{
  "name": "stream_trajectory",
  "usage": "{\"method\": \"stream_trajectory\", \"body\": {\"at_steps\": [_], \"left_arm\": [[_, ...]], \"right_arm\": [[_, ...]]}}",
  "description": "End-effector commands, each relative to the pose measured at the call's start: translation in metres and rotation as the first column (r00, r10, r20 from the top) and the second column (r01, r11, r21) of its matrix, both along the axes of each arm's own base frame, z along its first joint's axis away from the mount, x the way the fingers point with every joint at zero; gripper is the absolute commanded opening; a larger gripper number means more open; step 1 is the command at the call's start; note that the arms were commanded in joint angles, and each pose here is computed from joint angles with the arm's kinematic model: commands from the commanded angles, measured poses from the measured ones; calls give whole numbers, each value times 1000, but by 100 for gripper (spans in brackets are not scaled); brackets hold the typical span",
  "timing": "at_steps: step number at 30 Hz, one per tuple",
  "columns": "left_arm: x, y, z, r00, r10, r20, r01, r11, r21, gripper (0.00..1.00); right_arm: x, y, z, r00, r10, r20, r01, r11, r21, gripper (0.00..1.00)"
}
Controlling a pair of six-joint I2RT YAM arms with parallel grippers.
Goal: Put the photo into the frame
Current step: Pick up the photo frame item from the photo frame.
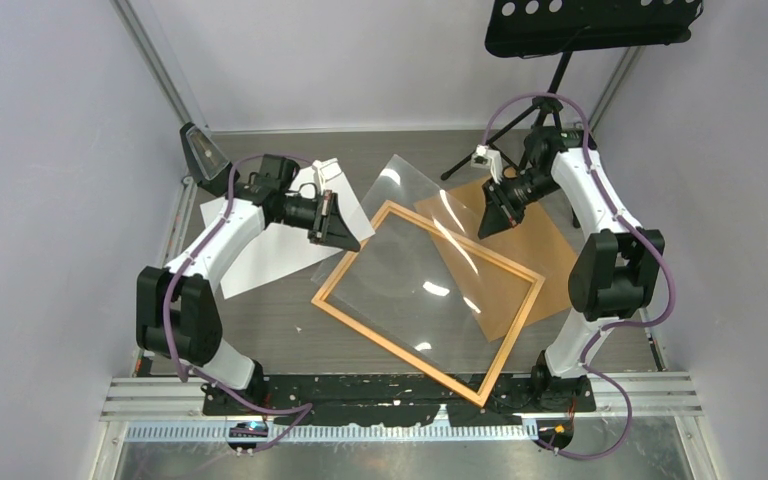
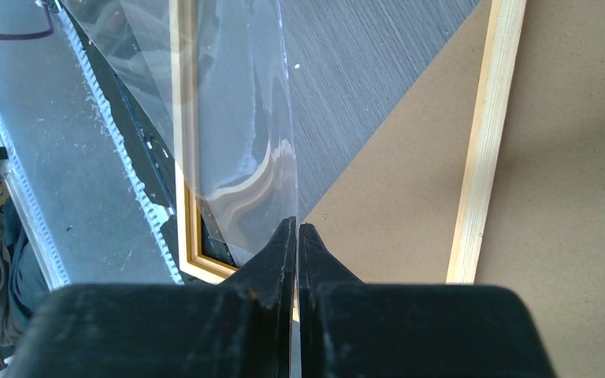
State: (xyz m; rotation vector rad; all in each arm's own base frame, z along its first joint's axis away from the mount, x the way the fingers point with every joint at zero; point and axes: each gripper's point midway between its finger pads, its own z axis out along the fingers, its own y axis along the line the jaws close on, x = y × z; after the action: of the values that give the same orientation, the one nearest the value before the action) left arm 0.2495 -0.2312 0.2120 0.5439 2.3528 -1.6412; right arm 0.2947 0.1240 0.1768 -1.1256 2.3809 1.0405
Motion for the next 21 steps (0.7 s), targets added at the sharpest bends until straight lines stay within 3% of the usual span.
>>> {"method": "stream_trajectory", "body": {"at_steps": [1,8,21], "left_arm": [[-4,-5,25,1000,-19,17,20,997,-78,0],[-6,-7,28,1000,-1,-3,1,995,-104,0],[-18,-2,30,997,39,68,-32,995,-100,0]], "right_arm": [[-1,12,34,999,-16,38,13,997,80,6],[-12,19,61,1000,-6,1,6,988,153,6],[-25,18,70,999,-34,-19,36,988,153,6]]}}
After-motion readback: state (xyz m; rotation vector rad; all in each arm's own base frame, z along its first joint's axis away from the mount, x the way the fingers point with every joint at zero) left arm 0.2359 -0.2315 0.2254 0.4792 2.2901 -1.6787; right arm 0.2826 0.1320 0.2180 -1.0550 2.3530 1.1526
